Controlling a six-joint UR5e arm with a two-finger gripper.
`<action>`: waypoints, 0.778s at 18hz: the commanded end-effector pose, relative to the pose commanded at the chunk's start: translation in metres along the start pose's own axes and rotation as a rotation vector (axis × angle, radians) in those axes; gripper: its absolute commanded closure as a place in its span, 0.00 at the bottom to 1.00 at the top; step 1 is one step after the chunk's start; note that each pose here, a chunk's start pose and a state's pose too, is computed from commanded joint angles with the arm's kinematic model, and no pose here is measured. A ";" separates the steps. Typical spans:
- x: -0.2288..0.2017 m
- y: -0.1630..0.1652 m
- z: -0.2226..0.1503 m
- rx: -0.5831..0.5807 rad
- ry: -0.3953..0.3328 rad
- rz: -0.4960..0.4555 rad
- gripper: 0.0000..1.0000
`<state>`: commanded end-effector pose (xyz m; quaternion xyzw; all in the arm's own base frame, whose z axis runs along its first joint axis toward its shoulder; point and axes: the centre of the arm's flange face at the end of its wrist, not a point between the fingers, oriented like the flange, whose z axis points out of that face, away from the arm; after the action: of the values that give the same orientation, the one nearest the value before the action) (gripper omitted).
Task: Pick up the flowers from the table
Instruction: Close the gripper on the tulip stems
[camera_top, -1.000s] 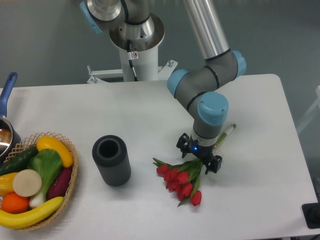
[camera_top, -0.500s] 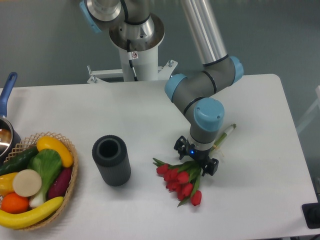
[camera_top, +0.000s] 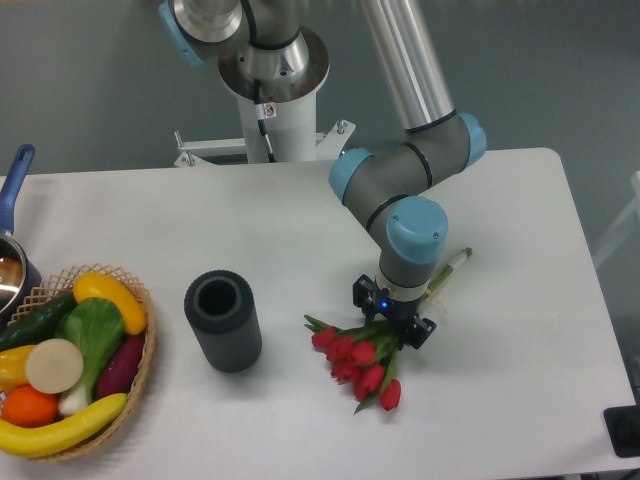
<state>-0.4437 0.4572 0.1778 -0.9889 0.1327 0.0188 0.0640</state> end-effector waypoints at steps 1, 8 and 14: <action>0.000 0.000 -0.001 0.000 -0.001 -0.003 0.41; -0.001 -0.002 -0.005 0.005 -0.008 -0.050 0.58; 0.000 -0.003 -0.006 0.004 -0.010 -0.071 0.68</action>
<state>-0.4431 0.4591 0.1838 -0.9928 0.0972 0.0211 0.0672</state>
